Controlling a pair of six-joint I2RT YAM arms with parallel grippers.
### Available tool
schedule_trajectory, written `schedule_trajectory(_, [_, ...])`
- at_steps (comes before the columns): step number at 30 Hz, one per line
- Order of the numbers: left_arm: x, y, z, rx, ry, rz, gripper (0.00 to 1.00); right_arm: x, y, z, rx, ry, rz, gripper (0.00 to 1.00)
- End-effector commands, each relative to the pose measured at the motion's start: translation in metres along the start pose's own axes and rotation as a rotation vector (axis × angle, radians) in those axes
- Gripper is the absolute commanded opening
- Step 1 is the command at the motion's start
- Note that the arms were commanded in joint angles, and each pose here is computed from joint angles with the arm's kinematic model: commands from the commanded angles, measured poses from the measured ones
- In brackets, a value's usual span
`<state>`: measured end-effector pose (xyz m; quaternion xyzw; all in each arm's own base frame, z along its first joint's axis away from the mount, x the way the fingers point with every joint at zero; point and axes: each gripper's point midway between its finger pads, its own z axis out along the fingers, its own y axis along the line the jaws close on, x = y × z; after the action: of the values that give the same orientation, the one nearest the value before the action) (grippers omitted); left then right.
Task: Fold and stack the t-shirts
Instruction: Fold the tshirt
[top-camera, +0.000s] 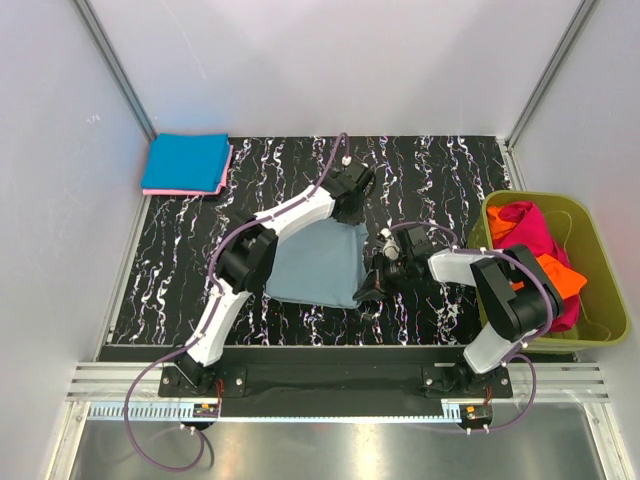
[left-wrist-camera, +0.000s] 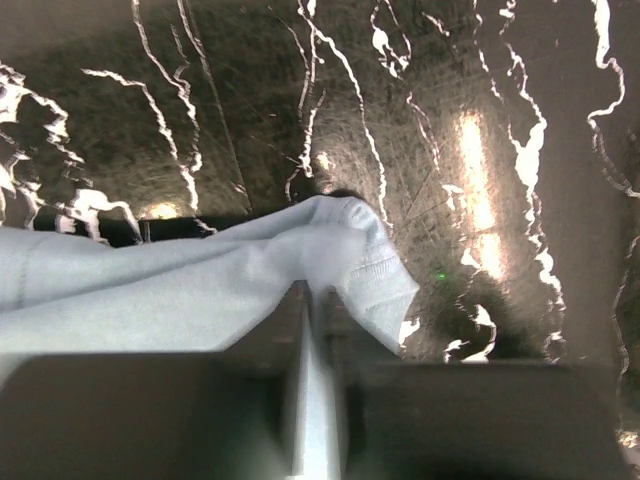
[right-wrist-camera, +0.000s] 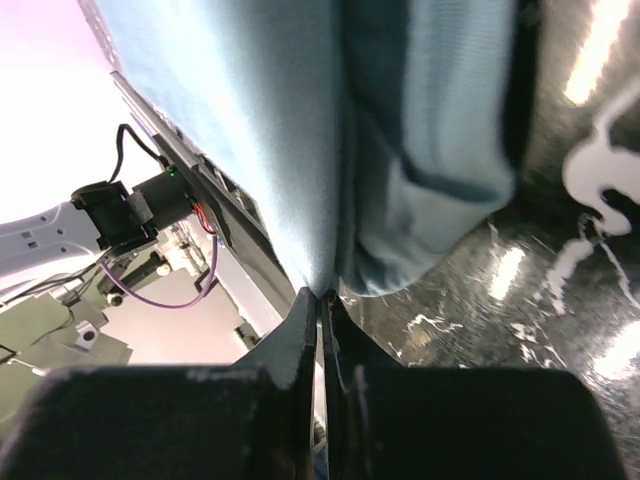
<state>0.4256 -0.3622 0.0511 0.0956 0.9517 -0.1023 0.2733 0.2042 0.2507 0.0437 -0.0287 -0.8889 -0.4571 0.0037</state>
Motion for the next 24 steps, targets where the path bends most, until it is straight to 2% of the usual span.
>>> schedule_trajectory(1, [-0.045, -0.018, -0.022, 0.077, -0.122, -0.027, 0.30, 0.017, -0.007, 0.002, 0.011, 0.044, 0.046, 0.05])
schedule_trajectory(2, [-0.055, -0.022, -0.037, 0.096, -0.148, -0.028, 0.35, 0.017, -0.008, 0.001, 0.019, 0.039, 0.048, 0.07])
schedule_trajectory(3, [-0.061, -0.021, -0.047, 0.101, -0.166, -0.027, 0.39, 0.017, -0.010, 0.000, 0.038, 0.029, 0.050, 0.18])
schedule_trajectory(4, [-0.064, -0.019, -0.055, 0.099, -0.177, -0.031, 0.48, 0.019, -0.017, -0.002, 0.084, 0.023, 0.062, 0.35])
schedule_trajectory(5, [-0.081, -0.017, -0.086, 0.122, -0.228, -0.048, 0.50, 0.017, -0.016, -0.006, 0.098, 0.009, 0.033, 0.37])
schedule_trajectory(8, [-0.091, -0.001, -0.123, 0.146, -0.261, -0.077, 0.50, 0.005, -0.013, -0.019, 0.179, -0.041, 0.002, 0.44])
schedule_trajectory(9, [-0.101, 0.003, -0.158, 0.174, -0.315, -0.087, 0.49, 0.000, -0.009, -0.022, 0.187, -0.056, -0.007, 0.45])
schedule_trajectory(15, [-0.055, 0.054, -0.198, 0.179, -0.281, -0.086, 0.45, -0.049, 0.037, -0.056, 0.257, -0.179, -0.130, 0.50])
schedule_trajectory(16, [-0.032, 0.063, -0.202, 0.192, -0.256, -0.090, 0.45, -0.063, 0.055, -0.057, 0.228, -0.188, -0.162, 0.51])
schedule_trajectory(18, [-0.016, 0.073, -0.203, 0.246, -0.243, -0.131, 0.42, -0.077, 0.069, -0.052, 0.192, -0.176, -0.188, 0.48])
schedule_trajectory(19, [0.012, 0.083, -0.191, 0.242, -0.185, -0.183, 0.40, -0.087, 0.083, -0.041, 0.132, -0.124, -0.189, 0.45])
schedule_trajectory(20, [0.013, 0.086, -0.201, 0.284, -0.209, -0.213, 0.38, -0.093, 0.089, -0.035, 0.100, -0.097, -0.188, 0.42])
schedule_trajectory(21, [0.020, 0.087, -0.203, 0.301, -0.205, -0.244, 0.36, -0.099, 0.092, -0.029, 0.078, -0.077, -0.175, 0.32])
schedule_trajectory(22, [0.041, 0.091, -0.194, 0.297, -0.168, -0.258, 0.36, -0.113, 0.097, -0.018, 0.050, -0.063, -0.170, 0.28])
schedule_trajectory(24, [0.047, 0.089, -0.200, 0.331, -0.183, -0.278, 0.35, -0.126, 0.100, -0.008, 0.025, -0.052, -0.161, 0.19])
